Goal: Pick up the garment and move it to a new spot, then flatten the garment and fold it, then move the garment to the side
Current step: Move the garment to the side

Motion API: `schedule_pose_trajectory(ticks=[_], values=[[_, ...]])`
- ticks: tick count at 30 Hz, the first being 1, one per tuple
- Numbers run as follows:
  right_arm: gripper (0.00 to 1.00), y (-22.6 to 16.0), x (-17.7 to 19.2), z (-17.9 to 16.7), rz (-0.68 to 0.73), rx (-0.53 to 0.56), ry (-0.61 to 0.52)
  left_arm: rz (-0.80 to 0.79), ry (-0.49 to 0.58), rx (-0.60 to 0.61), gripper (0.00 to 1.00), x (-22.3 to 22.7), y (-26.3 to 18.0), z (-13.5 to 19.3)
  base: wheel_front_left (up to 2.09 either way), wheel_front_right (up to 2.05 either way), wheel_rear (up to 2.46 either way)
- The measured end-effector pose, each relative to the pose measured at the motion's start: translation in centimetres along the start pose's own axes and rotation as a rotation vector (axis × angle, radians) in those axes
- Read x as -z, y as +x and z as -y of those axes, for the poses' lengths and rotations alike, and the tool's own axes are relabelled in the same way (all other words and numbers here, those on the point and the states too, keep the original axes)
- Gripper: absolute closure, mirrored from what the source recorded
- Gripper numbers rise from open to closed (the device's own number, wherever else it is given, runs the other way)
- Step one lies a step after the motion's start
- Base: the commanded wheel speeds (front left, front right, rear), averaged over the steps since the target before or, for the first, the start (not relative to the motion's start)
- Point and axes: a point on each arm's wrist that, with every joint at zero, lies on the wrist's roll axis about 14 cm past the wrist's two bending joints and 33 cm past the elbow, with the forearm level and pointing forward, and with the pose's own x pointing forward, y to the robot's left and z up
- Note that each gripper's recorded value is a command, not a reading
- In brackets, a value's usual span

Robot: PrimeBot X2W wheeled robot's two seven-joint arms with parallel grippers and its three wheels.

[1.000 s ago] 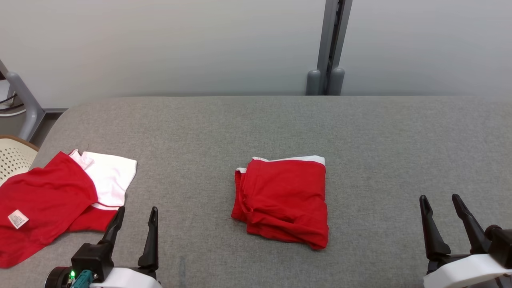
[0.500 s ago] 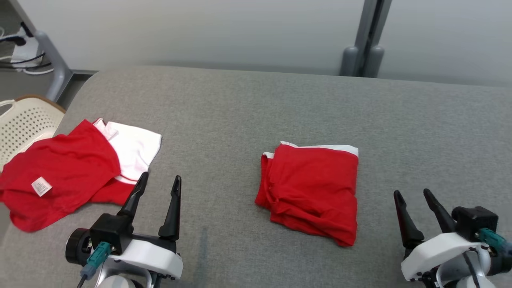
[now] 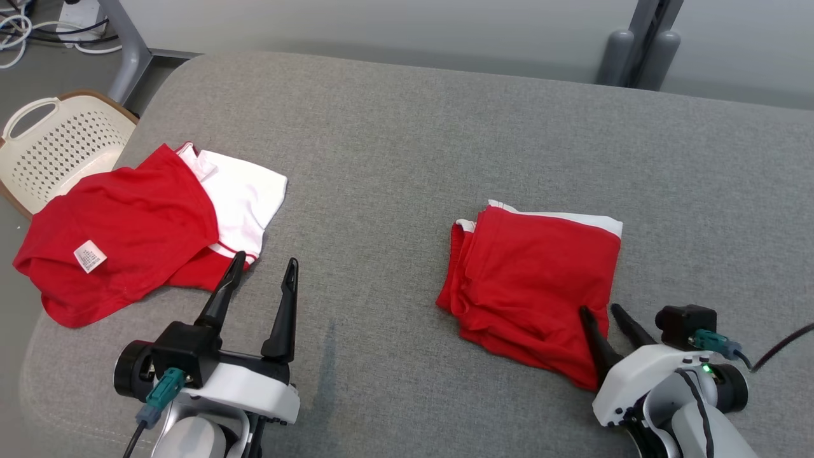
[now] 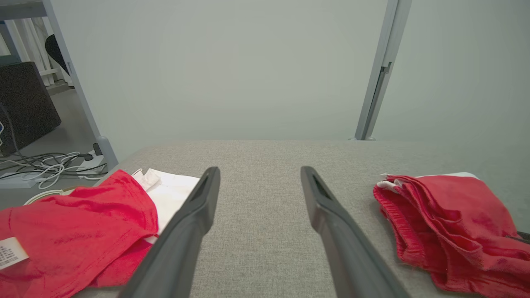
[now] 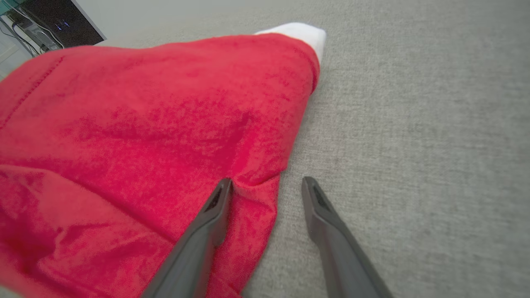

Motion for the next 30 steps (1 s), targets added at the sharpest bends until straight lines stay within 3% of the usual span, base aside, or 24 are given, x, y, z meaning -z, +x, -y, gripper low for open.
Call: schedule_pose_trajectory(ticks=[1, 9, 16, 23, 30], values=[[1.00, 0.2, 0.0, -0.1, -0.006, -0.005, 0.000, -0.001, 0.001, 0.002, 0.00, 0.1, 0.1, 0.0, 0.00, 0.00, 0.00], [1.00, 0.1, -0.2, 0.1, -0.004, -0.017, -0.009, 0.016, 0.019, 0.064, 0.00, -0.3, 1.4, 1.7, 0.00, 0.00, 0.00], [1.00, -2.3, -0.5, 3.1, 0.016, 0.036, -0.062, 0.041, 0.032, 0.194, 0.00, -0.9, 2.9, 5.6, 0.00, 0.00, 0.00], [1.00, -6.1, -0.6, 8.2, 0.019, 0.155, -0.109, 0.031, 0.012, 0.369, 0.00, -0.6, 4.4, 11.5, 0.00, 0.00, 0.00], [1.00, -9.6, -2.7, 15.2, 0.006, 0.302, -0.226, 0.035, -0.003, 0.551, 0.00, -0.6, 5.6, 17.5, 0.00, 0.00, 0.00]])
